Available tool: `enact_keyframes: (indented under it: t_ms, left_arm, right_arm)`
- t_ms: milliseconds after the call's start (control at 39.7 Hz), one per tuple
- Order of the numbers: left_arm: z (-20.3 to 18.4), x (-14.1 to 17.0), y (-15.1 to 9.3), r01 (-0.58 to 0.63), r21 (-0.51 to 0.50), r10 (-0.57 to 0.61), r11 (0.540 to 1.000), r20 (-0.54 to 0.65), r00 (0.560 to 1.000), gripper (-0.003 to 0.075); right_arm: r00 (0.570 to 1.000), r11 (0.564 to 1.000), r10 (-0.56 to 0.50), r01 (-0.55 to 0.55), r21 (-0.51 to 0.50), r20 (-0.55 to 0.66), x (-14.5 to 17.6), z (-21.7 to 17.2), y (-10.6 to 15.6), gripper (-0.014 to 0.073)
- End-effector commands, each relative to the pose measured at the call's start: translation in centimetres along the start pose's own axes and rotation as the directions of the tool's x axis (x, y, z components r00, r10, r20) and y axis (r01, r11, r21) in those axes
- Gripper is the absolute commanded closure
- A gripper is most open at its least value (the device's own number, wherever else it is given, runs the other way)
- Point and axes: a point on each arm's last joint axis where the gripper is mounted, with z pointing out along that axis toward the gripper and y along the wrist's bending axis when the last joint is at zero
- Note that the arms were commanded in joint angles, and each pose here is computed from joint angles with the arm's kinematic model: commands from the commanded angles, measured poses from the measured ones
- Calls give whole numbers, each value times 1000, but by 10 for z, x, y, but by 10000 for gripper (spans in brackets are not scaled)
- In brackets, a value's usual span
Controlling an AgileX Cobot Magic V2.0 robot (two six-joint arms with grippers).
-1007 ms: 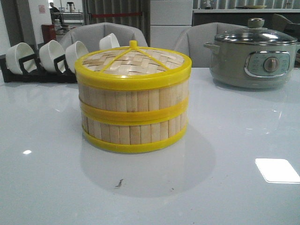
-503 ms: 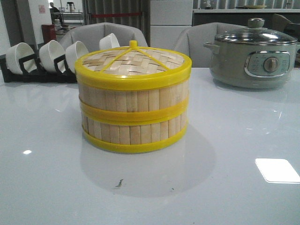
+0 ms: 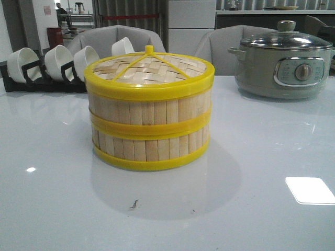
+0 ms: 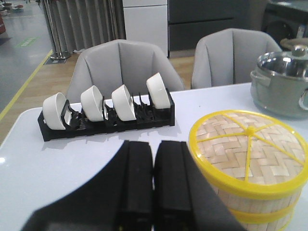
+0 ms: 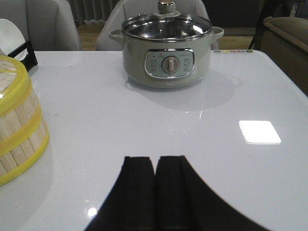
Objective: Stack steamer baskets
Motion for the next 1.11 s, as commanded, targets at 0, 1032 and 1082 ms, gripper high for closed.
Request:
enact_keyframes:
  t_ms: [0, 1032, 1082]
  left_arm:
    - [-4, -6, 0, 100, 25, -102, 995, 114, 988, 633]
    - [-24, 167, 15, 232, -125, -176, 965, 350, 920, 633]
    - [-24, 167, 15, 227, -126, -170, 966, 351, 921, 633]
  right_arm:
    - [994, 1000, -5, 6, -9, 112, -18, -2, 1, 540]
    - [994, 1000, -5, 6, -9, 112, -18, -2, 1, 540]
    - [994, 1000, -5, 6, -9, 112, -18, -2, 1, 540]
